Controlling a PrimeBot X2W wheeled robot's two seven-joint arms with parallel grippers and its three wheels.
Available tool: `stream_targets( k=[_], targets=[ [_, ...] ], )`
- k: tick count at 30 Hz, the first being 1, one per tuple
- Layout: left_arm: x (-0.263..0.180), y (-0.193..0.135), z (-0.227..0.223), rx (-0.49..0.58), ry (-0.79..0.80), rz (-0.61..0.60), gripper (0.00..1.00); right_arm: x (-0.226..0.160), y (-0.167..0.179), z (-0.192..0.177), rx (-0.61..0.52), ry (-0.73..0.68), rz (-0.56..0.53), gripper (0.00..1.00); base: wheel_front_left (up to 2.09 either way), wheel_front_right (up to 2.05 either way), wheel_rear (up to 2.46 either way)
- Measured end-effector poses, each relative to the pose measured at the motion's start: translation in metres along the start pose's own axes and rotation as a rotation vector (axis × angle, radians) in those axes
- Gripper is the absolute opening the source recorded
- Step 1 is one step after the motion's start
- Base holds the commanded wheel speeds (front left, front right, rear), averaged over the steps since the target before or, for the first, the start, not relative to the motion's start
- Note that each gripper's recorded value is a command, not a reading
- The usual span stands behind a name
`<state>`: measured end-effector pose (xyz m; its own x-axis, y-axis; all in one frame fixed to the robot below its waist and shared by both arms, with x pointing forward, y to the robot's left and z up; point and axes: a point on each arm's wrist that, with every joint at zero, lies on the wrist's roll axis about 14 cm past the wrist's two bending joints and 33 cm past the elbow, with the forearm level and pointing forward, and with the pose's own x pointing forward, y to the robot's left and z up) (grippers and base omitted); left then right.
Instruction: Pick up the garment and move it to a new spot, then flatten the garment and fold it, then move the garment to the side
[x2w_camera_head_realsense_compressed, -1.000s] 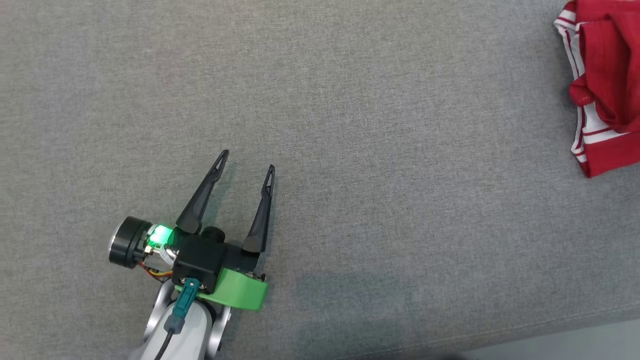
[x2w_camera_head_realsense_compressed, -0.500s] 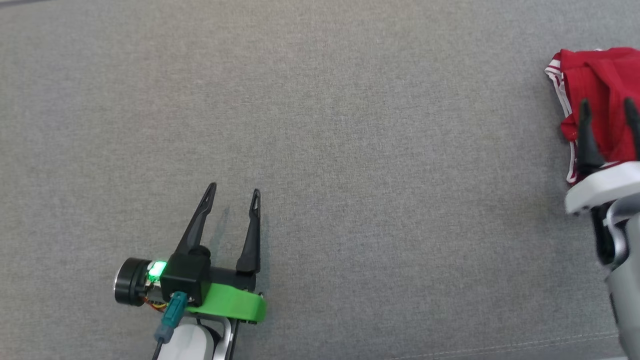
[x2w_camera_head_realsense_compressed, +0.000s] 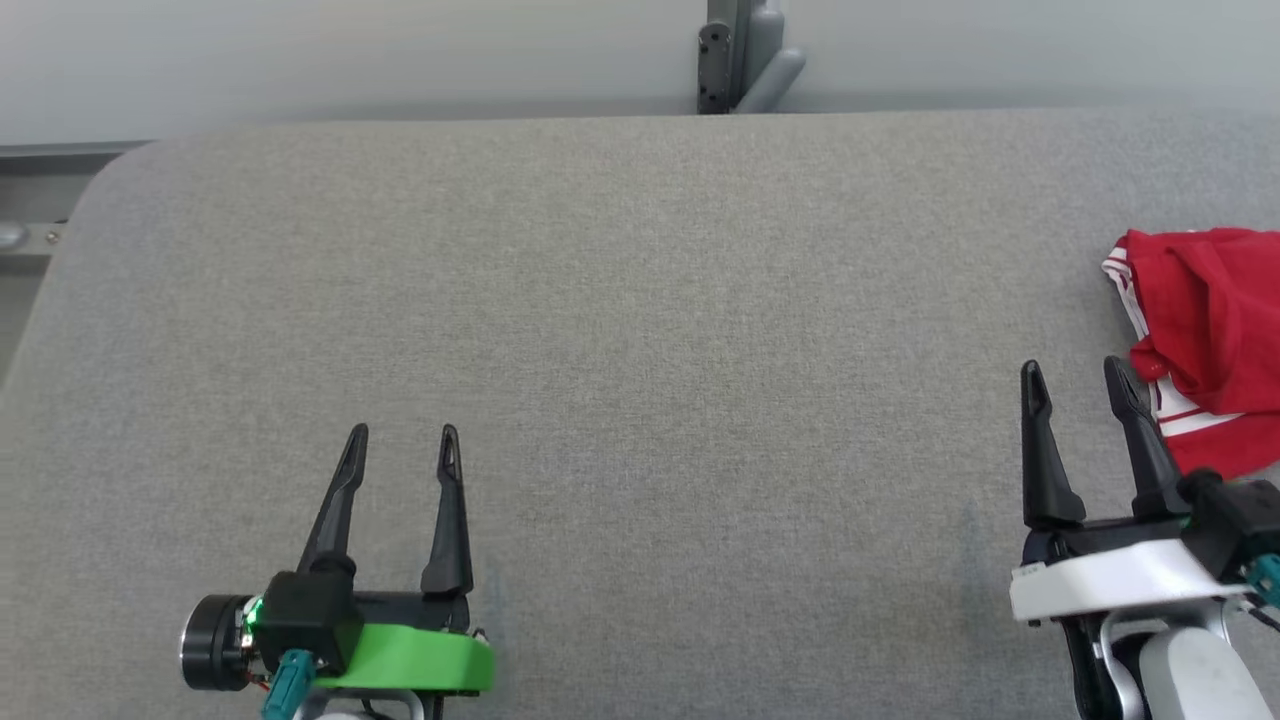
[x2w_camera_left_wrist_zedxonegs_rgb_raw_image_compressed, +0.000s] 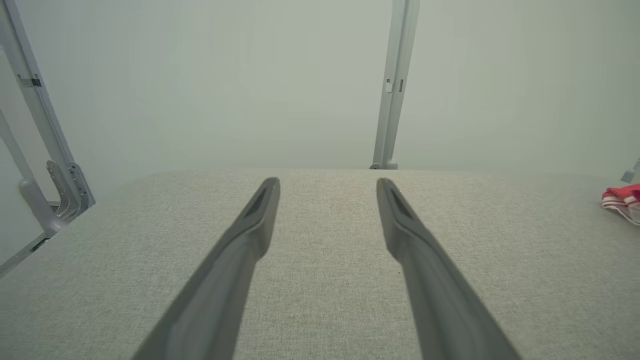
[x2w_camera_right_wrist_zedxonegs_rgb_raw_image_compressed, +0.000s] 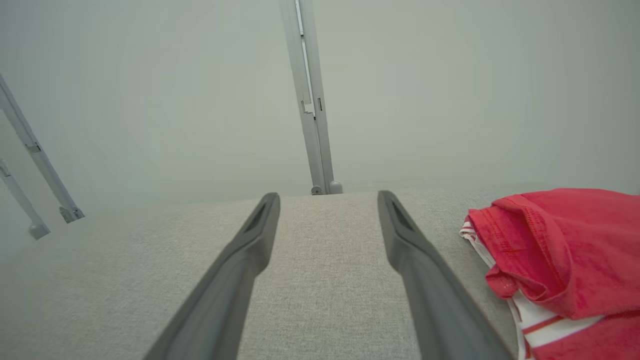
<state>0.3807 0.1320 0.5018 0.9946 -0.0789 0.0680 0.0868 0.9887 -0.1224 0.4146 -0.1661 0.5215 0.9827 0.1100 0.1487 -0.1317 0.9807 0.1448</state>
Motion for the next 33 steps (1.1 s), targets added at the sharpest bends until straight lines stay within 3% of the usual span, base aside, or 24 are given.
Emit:
stream_targets(
  k=[4,12,19,20,26,33],
  targets=[
    [-0.020,0.008,0.032,0.027,-0.091,0.027,1.00,-0.023,0.014,0.032,-0.004,-0.087,0.022,1.00,0.00,0.00,0.00],
    [-0.060,0.021,0.017,0.051,-0.036,0.071,1.00,-0.064,0.025,0.017,-0.040,-0.014,0.045,1.00,0.00,0.00,0.00],
    [-0.067,0.018,0.017,0.054,-0.037,0.053,1.00,-0.071,0.027,0.020,-0.041,-0.019,0.047,1.00,0.00,0.00,0.00],
    [-0.067,0.018,0.016,0.053,-0.036,0.053,0.00,-0.071,0.027,0.020,-0.041,-0.019,0.045,0.00,0.00,0.00,0.00],
    [-0.071,0.019,-0.002,0.038,0.026,0.059,0.00,-0.077,0.026,0.001,-0.017,0.039,0.033,0.00,0.00,0.00,0.00],
    [-0.070,0.025,-0.011,-0.101,0.065,0.089,0.00,-0.077,0.017,-0.005,0.117,0.065,-0.014,0.00,0.00,0.00,0.00]
  ],
)
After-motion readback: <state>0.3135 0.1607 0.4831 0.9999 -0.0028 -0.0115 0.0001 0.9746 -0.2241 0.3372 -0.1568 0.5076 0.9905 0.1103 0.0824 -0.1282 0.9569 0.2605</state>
